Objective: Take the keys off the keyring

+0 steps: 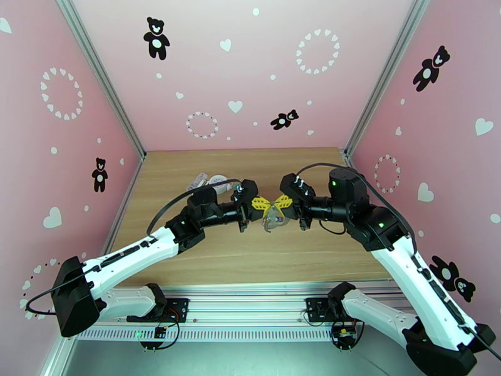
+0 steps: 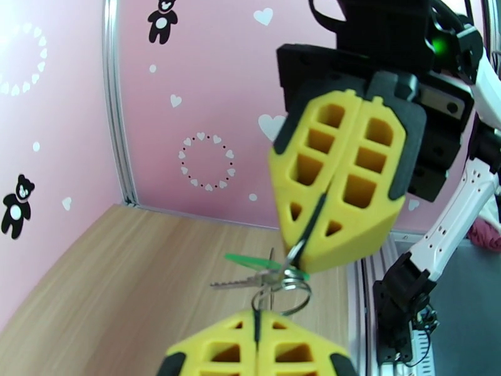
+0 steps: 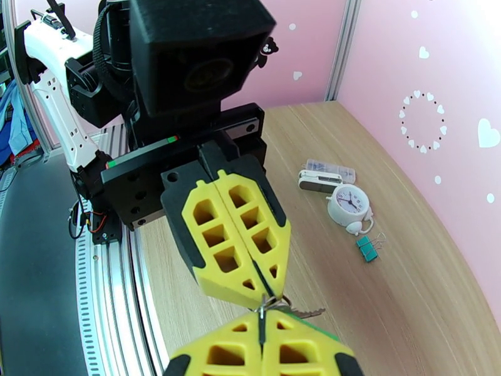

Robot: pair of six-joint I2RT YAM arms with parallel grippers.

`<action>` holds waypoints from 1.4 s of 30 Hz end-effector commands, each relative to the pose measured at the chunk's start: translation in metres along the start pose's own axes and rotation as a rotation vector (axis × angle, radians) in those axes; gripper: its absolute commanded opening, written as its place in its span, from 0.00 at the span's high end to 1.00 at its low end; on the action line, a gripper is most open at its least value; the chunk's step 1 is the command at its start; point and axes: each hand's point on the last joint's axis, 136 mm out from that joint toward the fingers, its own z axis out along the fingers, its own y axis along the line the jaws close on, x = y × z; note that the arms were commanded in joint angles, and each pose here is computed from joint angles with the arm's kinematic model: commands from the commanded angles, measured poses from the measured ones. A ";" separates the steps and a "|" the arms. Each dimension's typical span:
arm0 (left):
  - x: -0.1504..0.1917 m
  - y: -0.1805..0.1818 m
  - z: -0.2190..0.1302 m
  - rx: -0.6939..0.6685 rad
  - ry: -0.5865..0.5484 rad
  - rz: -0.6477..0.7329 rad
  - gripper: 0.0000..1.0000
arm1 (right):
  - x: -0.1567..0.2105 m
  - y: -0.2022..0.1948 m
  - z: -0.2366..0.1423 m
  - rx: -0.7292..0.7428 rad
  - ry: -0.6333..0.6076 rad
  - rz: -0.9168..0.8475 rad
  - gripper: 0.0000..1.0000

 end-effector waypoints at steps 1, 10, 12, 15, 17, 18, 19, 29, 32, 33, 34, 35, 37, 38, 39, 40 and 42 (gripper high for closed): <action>-0.018 0.014 -0.004 -0.070 -0.070 -0.123 1.00 | -0.015 0.005 -0.008 0.000 -0.073 -0.025 1.00; -0.014 0.010 -0.013 -0.072 -0.081 -0.086 0.87 | -0.020 0.000 -0.006 0.009 -0.070 -0.002 1.00; -0.014 0.006 -0.013 -0.048 -0.062 -0.048 0.75 | -0.023 0.001 -0.007 0.000 -0.079 -0.004 1.00; -0.013 0.003 -0.013 -0.038 -0.030 0.020 0.71 | -0.024 0.001 -0.006 -0.008 -0.075 0.002 1.00; -0.010 0.002 -0.015 -0.040 -0.031 0.088 0.64 | -0.023 0.001 -0.005 -0.020 -0.064 0.010 1.00; -0.009 0.001 -0.016 -0.033 -0.029 0.124 0.62 | -0.023 0.002 -0.003 -0.028 -0.061 0.015 1.00; -0.008 -0.002 -0.017 -0.023 -0.029 0.166 0.59 | -0.023 0.003 -0.003 -0.039 -0.060 0.019 1.00; -0.004 -0.017 -0.018 0.017 -0.037 0.386 0.54 | -0.025 0.001 -0.001 -0.038 -0.064 0.038 1.00; -0.002 -0.014 -0.015 0.004 -0.039 0.402 0.54 | -0.025 0.001 0.000 -0.043 -0.068 0.039 1.00; -0.002 -0.014 -0.014 0.008 -0.042 0.406 0.55 | -0.026 0.001 0.000 -0.042 -0.068 0.039 1.00; -0.003 -0.014 -0.013 0.010 -0.043 0.407 0.55 | -0.026 0.001 0.000 -0.043 -0.070 0.039 1.00; -0.003 -0.015 -0.012 0.011 -0.047 0.406 0.56 | -0.027 0.001 -0.001 -0.044 -0.072 0.039 1.00; -0.004 -0.016 -0.010 0.020 -0.057 0.409 0.58 | -0.028 0.001 -0.001 -0.041 -0.077 0.039 1.00; -0.005 -0.016 -0.009 0.019 -0.060 0.409 0.59 | -0.027 0.001 0.000 -0.043 -0.076 0.040 1.00; -0.005 -0.016 -0.009 0.017 -0.061 0.406 0.61 | -0.027 0.001 -0.001 -0.042 -0.076 0.040 1.00; -0.006 -0.015 -0.008 0.012 -0.065 0.405 0.61 | -0.027 0.001 0.000 -0.043 -0.076 0.040 1.00; -0.006 -0.015 -0.008 0.008 -0.070 0.406 0.61 | -0.026 0.000 0.000 -0.041 -0.076 0.041 1.00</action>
